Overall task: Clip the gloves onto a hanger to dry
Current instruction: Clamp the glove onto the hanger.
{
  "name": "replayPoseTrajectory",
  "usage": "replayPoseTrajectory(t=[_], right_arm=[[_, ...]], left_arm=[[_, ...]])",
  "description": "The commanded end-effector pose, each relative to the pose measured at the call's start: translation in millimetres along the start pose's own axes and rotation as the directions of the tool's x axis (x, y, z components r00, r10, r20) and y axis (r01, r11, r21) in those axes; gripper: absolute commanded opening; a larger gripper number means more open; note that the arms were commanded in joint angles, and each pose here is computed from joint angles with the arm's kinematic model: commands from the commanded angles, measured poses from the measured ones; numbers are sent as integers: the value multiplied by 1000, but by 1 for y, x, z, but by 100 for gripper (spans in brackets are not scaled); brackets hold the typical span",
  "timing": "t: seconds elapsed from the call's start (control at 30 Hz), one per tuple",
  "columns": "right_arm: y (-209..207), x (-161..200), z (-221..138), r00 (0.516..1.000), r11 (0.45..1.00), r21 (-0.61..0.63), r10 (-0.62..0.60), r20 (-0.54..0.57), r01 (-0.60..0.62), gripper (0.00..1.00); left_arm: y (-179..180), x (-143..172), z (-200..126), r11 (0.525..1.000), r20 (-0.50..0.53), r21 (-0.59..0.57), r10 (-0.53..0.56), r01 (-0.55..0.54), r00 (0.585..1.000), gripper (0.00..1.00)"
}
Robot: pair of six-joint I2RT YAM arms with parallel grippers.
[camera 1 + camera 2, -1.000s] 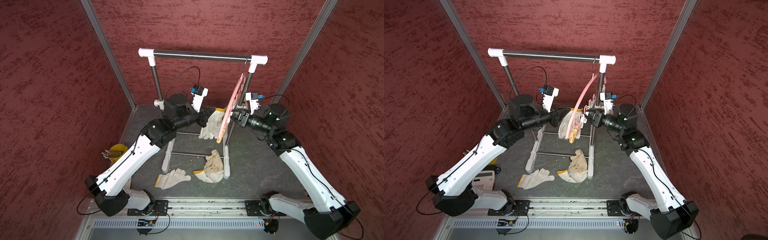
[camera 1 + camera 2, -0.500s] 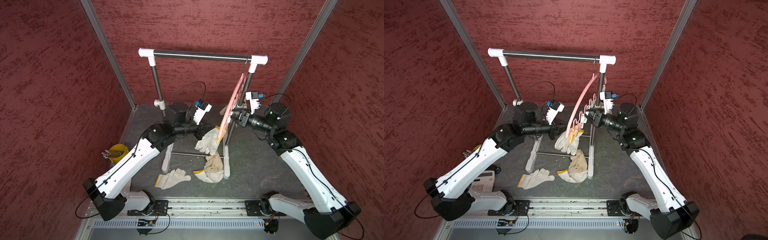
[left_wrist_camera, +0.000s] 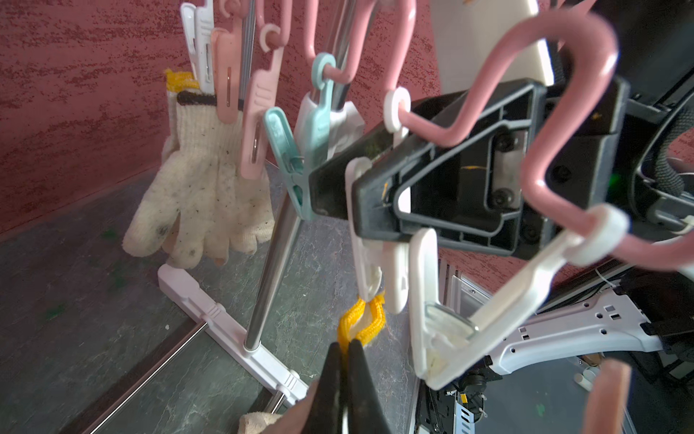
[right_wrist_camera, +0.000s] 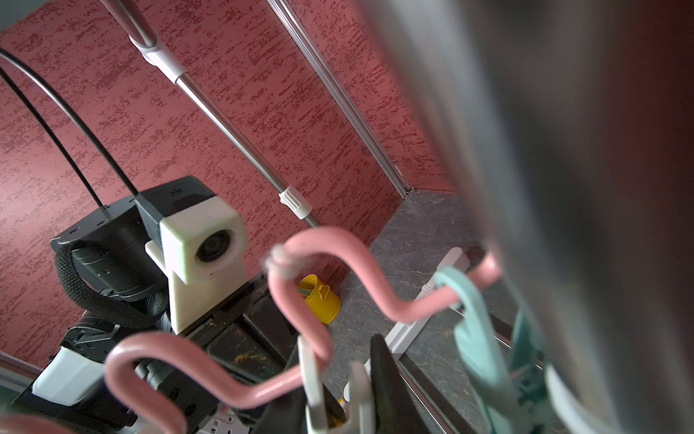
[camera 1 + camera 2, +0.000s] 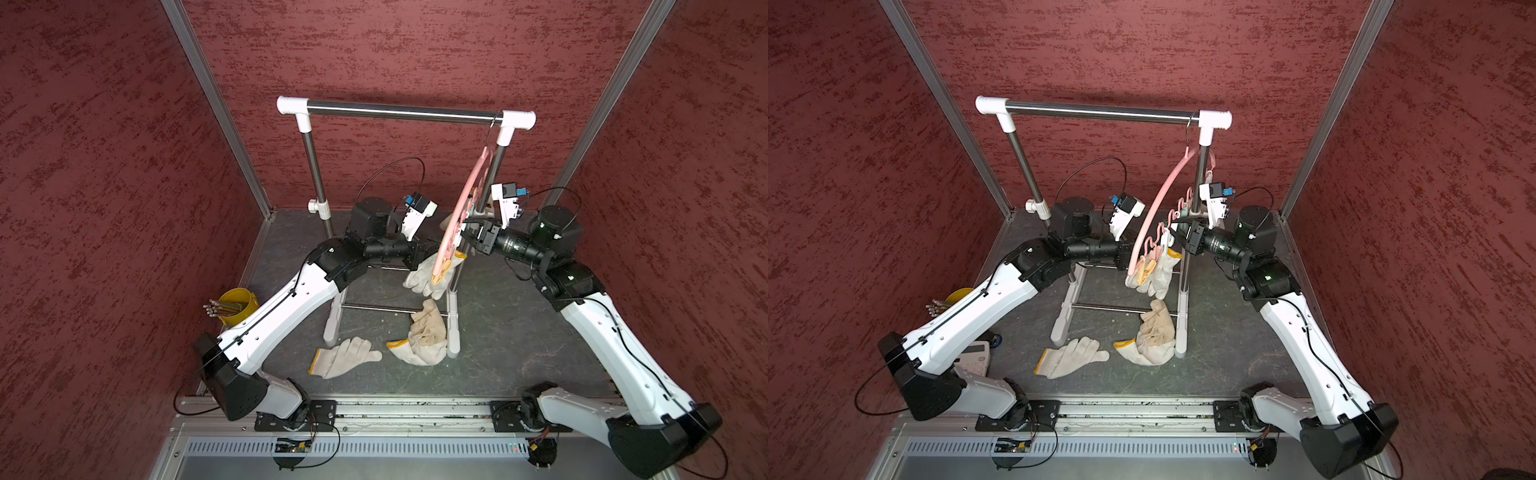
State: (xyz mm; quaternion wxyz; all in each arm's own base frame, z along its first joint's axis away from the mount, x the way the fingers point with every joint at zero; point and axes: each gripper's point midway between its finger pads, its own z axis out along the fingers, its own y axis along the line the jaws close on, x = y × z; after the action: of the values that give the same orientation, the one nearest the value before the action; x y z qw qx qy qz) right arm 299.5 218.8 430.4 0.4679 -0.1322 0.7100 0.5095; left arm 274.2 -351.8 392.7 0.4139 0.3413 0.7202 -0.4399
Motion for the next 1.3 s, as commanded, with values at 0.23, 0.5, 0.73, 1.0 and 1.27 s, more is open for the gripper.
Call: replayPoseTrajectory(t=[0.23,0.5,0.73,1.0,1.27], right_arm=[[9,0,-5,999,999,-28,-30,24,31,12],[9,0,-5,999,999,-29,-36,30,37,11],[8,1,-6,999,999,-29,-34,33,35,14],[8,-2,-9,998,999,-6,-46,49,47,40],[10,-12,-19,994,997,46,-71,81,67,62]], left_arm=[[-15,-34,-5,998,82,45,31,-35,996,0],[-16,-35,-5,998,81,48,26,-30,996,0],[-18,-37,-4,998,85,53,24,-29,996,0],[-19,-37,-5,998,86,53,20,-25,996,0],[-12,-33,-6,1000,86,20,16,-18,996,18]])
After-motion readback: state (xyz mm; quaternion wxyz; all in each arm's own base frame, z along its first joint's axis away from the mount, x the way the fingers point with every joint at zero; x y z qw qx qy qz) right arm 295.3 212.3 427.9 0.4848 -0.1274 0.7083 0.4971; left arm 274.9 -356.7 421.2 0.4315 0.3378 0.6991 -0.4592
